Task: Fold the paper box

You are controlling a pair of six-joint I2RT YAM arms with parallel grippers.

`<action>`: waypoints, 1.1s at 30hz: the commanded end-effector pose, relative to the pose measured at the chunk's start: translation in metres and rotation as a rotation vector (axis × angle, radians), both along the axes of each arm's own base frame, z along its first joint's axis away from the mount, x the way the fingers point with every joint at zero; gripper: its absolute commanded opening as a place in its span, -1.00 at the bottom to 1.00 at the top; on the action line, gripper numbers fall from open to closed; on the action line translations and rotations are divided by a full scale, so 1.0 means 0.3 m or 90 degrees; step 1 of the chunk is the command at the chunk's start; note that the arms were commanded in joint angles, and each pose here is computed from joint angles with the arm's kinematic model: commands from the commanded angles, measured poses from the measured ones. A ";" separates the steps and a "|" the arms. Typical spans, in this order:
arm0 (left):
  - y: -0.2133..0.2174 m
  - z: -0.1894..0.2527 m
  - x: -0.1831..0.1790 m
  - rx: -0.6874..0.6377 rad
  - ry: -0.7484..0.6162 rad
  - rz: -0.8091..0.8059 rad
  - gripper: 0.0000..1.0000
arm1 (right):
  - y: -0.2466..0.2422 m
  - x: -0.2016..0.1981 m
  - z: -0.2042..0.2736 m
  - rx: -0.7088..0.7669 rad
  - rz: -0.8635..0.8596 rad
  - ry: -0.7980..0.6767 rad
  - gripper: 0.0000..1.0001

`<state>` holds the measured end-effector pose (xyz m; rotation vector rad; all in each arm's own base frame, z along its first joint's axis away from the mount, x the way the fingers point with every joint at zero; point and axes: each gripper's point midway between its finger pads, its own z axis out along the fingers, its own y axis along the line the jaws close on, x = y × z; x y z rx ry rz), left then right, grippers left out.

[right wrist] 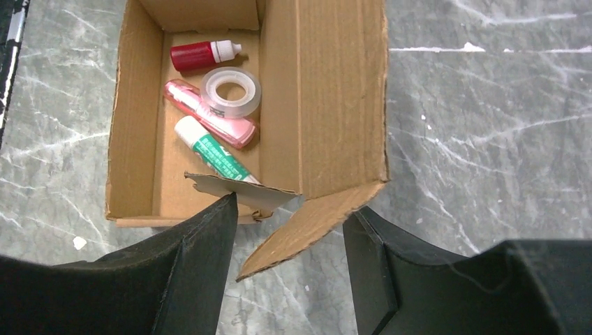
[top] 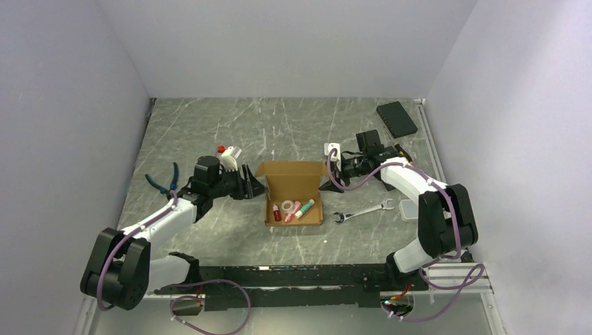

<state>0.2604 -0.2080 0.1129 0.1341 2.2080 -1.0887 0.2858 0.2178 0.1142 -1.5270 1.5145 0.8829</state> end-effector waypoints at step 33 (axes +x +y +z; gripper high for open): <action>-0.010 0.033 -0.094 -0.004 0.014 -0.006 0.23 | 0.019 -0.128 -0.013 -0.010 0.149 -0.161 0.02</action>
